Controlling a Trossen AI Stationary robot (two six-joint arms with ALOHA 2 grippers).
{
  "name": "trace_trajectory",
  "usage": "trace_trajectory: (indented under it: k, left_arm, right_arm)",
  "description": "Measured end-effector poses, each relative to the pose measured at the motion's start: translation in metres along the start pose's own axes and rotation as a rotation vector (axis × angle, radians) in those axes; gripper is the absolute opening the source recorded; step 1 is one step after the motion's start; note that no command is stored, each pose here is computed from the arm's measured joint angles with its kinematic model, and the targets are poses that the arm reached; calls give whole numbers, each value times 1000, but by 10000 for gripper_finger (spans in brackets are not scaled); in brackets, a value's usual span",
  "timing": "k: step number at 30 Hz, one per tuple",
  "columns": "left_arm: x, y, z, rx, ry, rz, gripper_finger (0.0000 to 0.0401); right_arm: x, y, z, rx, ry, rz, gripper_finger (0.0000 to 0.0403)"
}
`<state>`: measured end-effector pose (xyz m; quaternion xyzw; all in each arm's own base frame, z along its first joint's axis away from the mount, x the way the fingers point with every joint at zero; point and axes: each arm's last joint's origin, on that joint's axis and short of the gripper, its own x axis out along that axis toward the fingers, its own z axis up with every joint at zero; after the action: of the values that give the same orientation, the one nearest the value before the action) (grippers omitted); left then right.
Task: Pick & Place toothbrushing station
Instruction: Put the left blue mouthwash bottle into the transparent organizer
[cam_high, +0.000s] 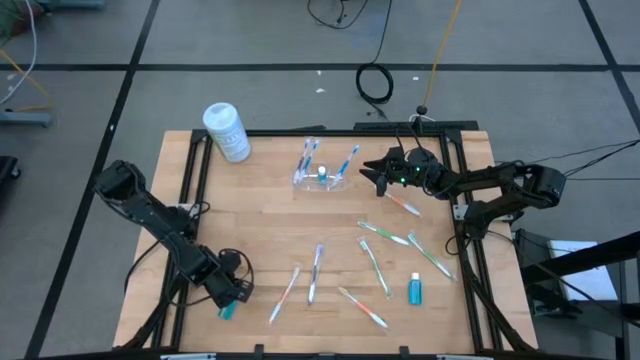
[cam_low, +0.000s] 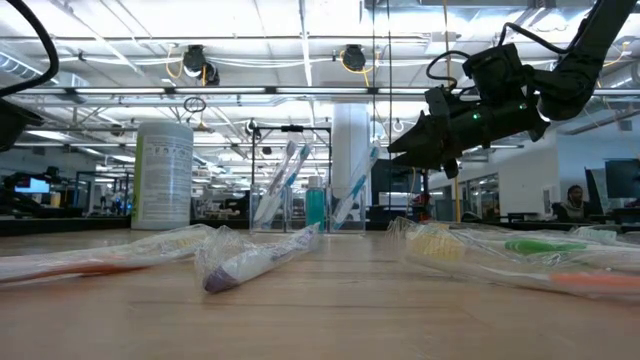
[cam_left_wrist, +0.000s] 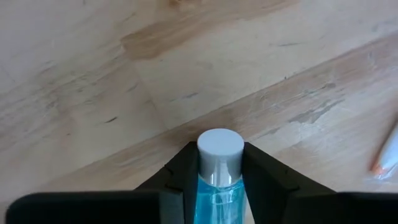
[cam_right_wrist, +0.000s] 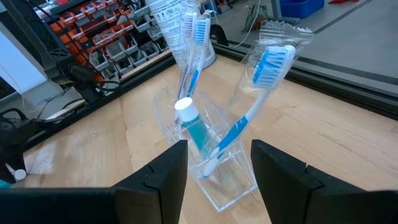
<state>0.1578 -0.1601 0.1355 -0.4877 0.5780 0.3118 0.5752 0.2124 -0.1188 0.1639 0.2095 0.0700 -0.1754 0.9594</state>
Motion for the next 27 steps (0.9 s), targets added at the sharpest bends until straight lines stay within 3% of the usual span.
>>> trace_trajectory:
  k: [3, 7, 14, 18, 27]
  left_arm:
    - [0, -3, 4, -15, -33, -30, 101]
    - [-1, -14, 14, 61, -112, -119, 104]
    - [-13, -33, 55, 101, -520, -195, 100]
    - [-39, -52, 81, 278, -702, -186, 100]
    - [-109, -99, 154, 463, -1132, -156, 100]
  right_arm:
    - [0, 0, 0, 0, 0, 0, 169]
    - [0, 0, 0, 0, -1, 0, 169]
    - [0, 0, 0, 3, -3, 1, 169]
    - [0, 0, 0, 4, -5, 2, 169]
    - [0, 0, 1, 1, -13, 5, 169]
